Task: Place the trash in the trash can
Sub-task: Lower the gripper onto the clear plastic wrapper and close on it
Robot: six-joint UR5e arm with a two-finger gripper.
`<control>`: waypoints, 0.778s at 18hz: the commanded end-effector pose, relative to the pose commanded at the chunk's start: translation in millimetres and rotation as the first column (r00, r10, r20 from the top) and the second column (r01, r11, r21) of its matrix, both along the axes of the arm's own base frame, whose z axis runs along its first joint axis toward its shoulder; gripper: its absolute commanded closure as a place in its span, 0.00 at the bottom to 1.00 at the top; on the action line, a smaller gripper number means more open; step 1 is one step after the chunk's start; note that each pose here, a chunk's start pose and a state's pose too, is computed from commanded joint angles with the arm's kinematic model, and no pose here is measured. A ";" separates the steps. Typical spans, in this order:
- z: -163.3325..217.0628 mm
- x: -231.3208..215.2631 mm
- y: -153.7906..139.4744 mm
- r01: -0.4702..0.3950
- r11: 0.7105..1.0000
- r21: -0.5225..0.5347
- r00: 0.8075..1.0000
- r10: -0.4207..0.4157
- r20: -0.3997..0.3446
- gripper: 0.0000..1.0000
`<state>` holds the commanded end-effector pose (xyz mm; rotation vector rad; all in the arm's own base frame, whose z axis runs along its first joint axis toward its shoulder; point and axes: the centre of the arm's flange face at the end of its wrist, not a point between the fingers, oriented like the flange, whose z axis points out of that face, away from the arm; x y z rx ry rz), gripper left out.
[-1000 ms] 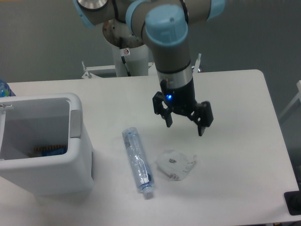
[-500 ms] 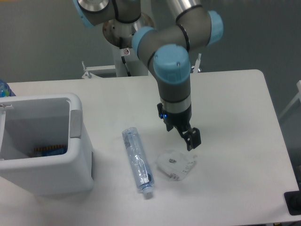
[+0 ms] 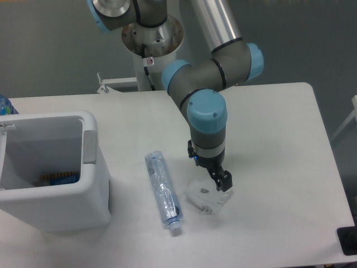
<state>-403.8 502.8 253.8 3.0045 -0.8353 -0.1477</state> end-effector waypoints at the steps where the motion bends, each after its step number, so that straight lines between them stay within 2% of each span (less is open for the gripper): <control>1: 0.6 -0.4 0.2 0.000 1.000 0.000 1.000 0.000 -0.002 0.00; 4: -5.7 -1.2 3.3 -0.005 1.000 0.000 1.000 0.005 -0.001 0.01; 5: -7.7 -1.4 4.6 -0.006 1.000 0.002 1.000 0.006 -0.005 0.06; 7: -7.2 -1.1 5.4 -0.013 1.000 0.004 1.000 0.013 -0.010 0.33; 10: -7.2 -1.2 5.3 -0.019 1.000 0.004 1.000 0.019 -0.011 0.56; 12: -5.5 -0.8 4.8 -0.039 0.999 0.005 0.999 0.039 -0.012 0.82; 14: -3.6 0.2 5.4 -0.067 0.998 0.011 0.998 0.068 -0.012 1.00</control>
